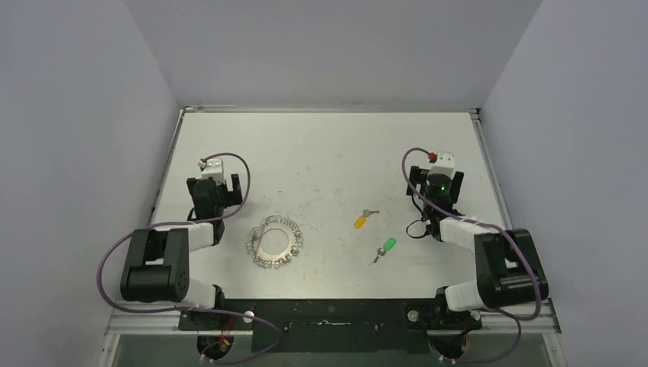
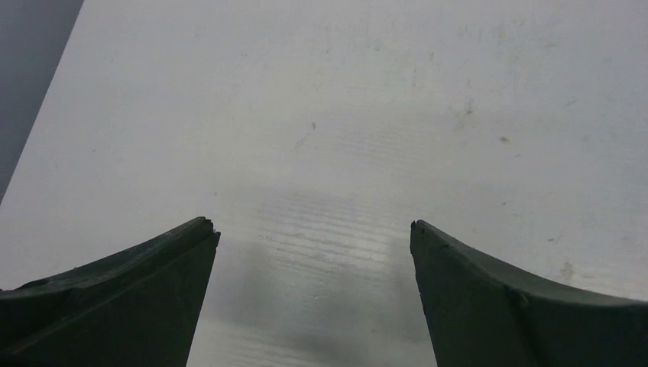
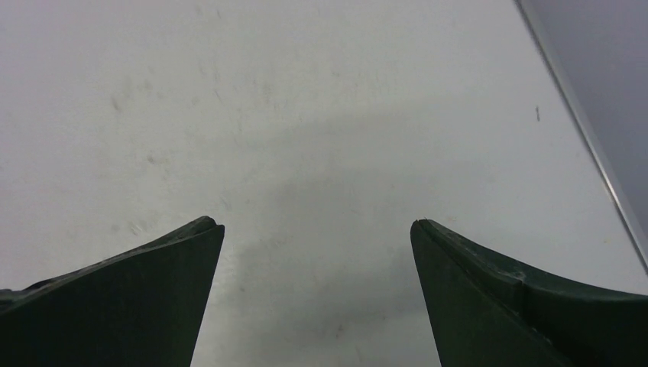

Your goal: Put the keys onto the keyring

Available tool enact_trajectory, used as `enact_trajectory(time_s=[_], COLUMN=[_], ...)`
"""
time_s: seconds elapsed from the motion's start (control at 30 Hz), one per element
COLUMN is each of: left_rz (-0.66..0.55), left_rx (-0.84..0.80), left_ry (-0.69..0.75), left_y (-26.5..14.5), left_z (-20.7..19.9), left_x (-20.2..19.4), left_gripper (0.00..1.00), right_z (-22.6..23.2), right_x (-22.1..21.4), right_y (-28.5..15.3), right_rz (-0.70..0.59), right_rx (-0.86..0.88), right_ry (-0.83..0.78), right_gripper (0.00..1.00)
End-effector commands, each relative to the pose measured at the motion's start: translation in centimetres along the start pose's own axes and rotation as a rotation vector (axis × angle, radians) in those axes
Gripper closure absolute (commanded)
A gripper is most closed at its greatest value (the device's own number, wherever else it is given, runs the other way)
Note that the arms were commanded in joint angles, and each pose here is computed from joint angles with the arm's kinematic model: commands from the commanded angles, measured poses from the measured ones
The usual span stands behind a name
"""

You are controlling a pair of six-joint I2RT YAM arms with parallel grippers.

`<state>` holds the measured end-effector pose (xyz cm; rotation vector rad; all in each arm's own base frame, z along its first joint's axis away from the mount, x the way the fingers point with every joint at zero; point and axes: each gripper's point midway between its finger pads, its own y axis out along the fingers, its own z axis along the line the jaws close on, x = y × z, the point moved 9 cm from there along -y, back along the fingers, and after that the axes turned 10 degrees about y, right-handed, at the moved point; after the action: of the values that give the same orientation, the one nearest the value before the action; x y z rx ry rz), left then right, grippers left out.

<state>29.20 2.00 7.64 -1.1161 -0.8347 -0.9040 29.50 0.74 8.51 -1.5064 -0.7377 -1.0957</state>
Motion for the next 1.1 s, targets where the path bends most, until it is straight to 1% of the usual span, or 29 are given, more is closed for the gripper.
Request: enact_trajectory(time_s=[0.0, 0.07, 0.17, 0.2, 0.23, 0.33, 0.4, 0.47, 0.5, 0.53, 0.6, 0.73, 0.87, 0.97, 1.07], left_rz=[0.021, 0.07, 0.198, 0.225, 0.233, 0.275, 0.308, 0.354, 0.38, 0.422, 0.468, 0.522, 0.567, 0.607, 0.608], left_rx=[-0.049, -0.067, -0.071, -0.128, -0.217, -0.39, -0.473, -0.554, -0.568, -0.585, -0.595, -0.573, -0.535, -0.522, -0.507], left_ry=[-0.154, -0.266, -0.504, -0.552, -0.567, -0.646, -0.724, -0.766, -0.764, -0.736, -0.665, -0.507, -0.393, -0.316, -0.263], left_y=[-2.4, -4.3, -6.7, -7.4, -8.1, -10.0, -11.0, -11.9, -12.3, -13.0, -13.9, -15.2, -15.1, -14.9, -14.4], left_z=[-0.3, -0.3, -0.8, -1.3, -2.0, -3.5, -4.4, -5.4, -5.8, -6.7, -8.2, -10.8, -12.5, -13.8, -15.1], left_x=[6.9, 8.4, 8.4, 8.3, 8.3, 7.4, 6.8, 6.2, 6.0, 5.7, 5.2, 4.3, 3.5, 2.9, 2.7], left_gripper=[0.03, 0.03, 0.03, 0.03, 0.03, 0.03, 0.07, 0.12, 0.15, 0.16, 0.19, 0.2, 0.2, 0.2, 0.2], right_z=[1.0, 1.2, 1.0, 0.9, 0.9, 1.6, 2.0, 2.4, 2.7, 2.9, 3.2, 4.1, 5.4, 7.1, 8.8], right_x=[8.2, 9.5, 9.9, 9.9, 9.6, 9.0, 8.3, 7.3, 6.9, 6.5, 5.8, 5.3, 4.6, 4.5, 4.3], right_y=[-3.1, -4.2, -5.7, -6.0, -6.3, -7.1, -7.5, -7.5, -7.6, -7.5, -7.6, -7.6, -7.4, -7.4, -7.7], right_rz=[-0.088, -0.073, -0.025, -0.014, 0.019, 0.116, 0.166, 0.191, 0.197, 0.196, 0.22, 0.3, 0.36, 0.384, 0.409], right_rx=[-0.045, 0.003, -0.018, -0.027, -0.026, 0.062, 0.114, 0.162, 0.203, 0.225, 0.262, 0.356, 0.425, 0.465, 0.504], right_ry=[0.306, 0.362, 0.46, 0.499, 0.515, 0.492, 0.498, 0.513, 0.518, 0.532, 0.535, 0.499, 0.474, 0.422, 0.367], right_gripper=[0.0, 0.0, 0.0, 0.0, 0.0, 0.0, 0.0, 0.0, 0.0, 0.0, 0.0, 0.0, 0.0, 0.0, 0.0])
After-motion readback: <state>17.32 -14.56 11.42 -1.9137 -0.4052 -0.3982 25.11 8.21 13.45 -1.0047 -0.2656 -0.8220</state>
